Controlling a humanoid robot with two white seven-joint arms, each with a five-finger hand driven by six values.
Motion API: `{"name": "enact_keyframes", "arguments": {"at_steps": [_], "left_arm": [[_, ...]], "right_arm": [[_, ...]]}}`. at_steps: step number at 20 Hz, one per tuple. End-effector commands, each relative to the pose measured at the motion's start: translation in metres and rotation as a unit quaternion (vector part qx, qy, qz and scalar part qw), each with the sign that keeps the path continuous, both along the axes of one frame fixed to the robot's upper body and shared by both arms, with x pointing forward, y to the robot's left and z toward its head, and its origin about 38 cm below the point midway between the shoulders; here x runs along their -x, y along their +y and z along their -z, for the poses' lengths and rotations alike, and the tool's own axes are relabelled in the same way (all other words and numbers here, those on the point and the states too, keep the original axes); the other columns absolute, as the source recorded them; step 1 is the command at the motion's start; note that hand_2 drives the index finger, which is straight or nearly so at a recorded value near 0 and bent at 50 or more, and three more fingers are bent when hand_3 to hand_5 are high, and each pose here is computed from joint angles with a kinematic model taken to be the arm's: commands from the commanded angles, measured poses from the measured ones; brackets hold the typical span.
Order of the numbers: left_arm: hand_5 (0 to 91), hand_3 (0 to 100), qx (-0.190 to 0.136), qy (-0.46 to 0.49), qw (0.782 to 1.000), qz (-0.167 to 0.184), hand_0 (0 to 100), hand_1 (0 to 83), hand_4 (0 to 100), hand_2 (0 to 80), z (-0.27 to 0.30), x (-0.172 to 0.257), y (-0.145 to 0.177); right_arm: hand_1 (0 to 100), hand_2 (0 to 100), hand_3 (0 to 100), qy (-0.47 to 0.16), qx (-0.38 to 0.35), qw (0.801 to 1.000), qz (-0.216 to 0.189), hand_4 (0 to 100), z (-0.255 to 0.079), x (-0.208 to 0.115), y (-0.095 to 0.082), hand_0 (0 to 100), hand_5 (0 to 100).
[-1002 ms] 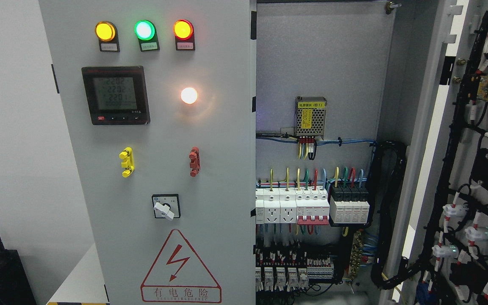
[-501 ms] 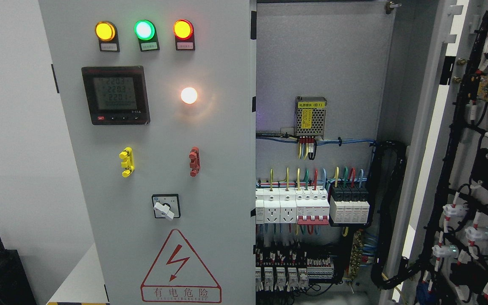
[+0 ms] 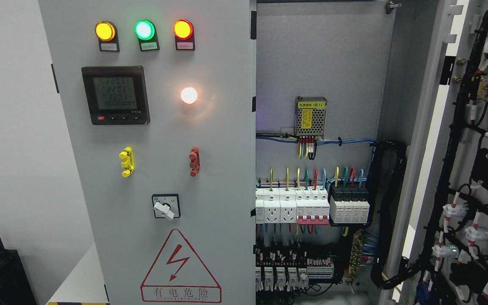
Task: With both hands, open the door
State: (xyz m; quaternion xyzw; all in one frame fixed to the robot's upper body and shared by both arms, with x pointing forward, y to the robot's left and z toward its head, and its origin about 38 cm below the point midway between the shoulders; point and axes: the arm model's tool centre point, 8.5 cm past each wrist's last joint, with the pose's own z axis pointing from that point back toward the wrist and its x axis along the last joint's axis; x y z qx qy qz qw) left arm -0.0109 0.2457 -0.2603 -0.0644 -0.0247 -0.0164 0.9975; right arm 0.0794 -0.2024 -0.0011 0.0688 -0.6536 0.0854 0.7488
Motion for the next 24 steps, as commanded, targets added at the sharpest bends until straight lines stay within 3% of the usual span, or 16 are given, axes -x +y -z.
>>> {"name": "enact_keyframes", "arguments": {"at_steps": [1,7,17,24], "left_arm": [[0.0,0,0.014,-0.008,1.0,0.012,0,0.0,4,0.0,0.001,-0.006,-0.017],[0.0,0,0.013,-0.009,1.0,0.012,0,0.0,4,0.0,0.001,-0.007,-0.016],[0.0,0,0.009,-0.008,1.0,0.01,0,0.0,4,0.0,0.001,-0.007,-0.016],[0.0,0,0.013,-0.008,1.0,0.011,0,0.0,4,0.0,0.001,-0.007,-0.017]], "right_arm": [[0,0,0,-0.098,-0.006,0.995,-0.026,0,-0.037,-0.051,0.012,0,0],[0,0,0,-0.166,-0.006,0.986,-0.031,0,-0.059,-0.103,0.016,0,0],[0,0,0,-0.215,-0.002,0.976,-0.033,0,-0.088,-0.174,0.022,0,0],[0,0,0,-0.186,-0.007,0.98,-0.07,0,-0.087,-0.2,0.054,0,0]]}}
